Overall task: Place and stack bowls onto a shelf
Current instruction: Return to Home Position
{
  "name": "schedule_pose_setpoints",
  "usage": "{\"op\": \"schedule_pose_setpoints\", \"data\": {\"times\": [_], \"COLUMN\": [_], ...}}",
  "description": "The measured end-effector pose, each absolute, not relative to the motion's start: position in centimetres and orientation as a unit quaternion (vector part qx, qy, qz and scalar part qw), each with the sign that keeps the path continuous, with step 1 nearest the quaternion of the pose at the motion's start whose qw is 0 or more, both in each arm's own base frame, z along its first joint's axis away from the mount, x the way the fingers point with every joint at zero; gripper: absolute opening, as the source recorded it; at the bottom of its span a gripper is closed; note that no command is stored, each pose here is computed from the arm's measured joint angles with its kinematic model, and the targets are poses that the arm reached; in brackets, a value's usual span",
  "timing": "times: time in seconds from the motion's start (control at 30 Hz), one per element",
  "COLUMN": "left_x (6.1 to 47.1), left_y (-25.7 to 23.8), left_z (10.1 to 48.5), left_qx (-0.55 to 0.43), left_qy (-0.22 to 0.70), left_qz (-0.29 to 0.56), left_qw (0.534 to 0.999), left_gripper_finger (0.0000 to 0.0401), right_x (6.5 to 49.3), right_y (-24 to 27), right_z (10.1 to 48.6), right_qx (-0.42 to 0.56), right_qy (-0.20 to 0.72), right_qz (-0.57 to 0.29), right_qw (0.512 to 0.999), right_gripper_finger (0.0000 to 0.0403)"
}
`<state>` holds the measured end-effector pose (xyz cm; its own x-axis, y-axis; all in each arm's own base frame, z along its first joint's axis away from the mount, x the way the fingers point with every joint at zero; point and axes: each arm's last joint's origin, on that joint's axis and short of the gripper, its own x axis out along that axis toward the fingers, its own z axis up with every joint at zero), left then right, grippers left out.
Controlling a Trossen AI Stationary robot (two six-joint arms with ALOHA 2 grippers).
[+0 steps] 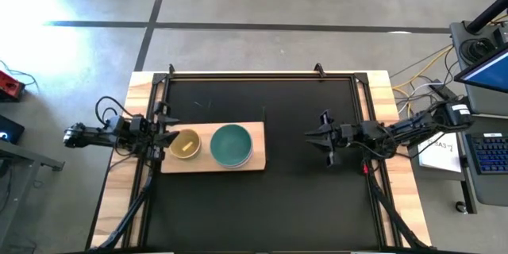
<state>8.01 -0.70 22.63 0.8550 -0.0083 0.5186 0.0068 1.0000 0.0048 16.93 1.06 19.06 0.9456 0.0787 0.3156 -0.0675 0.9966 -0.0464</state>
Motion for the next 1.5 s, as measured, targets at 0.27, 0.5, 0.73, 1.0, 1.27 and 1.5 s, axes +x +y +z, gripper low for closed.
{"op": "schedule_pose_setpoints", "data": {"times": [0.27,0.5,0.73,1.0,1.27,1.5], "left_x": [8.1,8.1,8.2,8.2,8.2,8.1], "left_y": [-0.7,-0.7,-0.7,-0.7,-0.7,-0.7], "left_z": [22.4,22.4,22.4,22.4,22.4,22.4], "left_qx": [-0.003,-0.003,-0.003,-0.003,-0.003,-0.003], "left_qy": [-0.258,-0.257,-0.257,-0.256,-0.256,-0.258], "left_qz": [-0.006,-0.006,-0.006,-0.006,-0.006,-0.006], "left_qw": [0.966,0.966,0.966,0.967,0.967,0.966], "left_gripper_finger": [0.0145,0.0145,0.0145,0.0145,0.0145,0.0145], "right_x": [15.1,15.0,15.1,15.3,15.2,14.3], "right_y": [0.8,0.7,0.5,0.5,0.5,0.5], "right_z": [19.0,18.9,18.3,17.6,17.4,18.2], "right_qx": [-0.014,-0.039,-0.031,-0.022,-0.023,-0.021], "right_qy": [-0.181,-0.169,-0.136,-0.100,-0.084,-0.100], "right_qz": [0.006,-0.014,-0.043,-0.040,-0.039,-0.040], "right_qw": [0.983,0.985,0.989,0.994,0.995,0.994], "right_gripper_finger": [0.0091,0.0086,0.0093,0.0084,0.0091,0.0085]}}
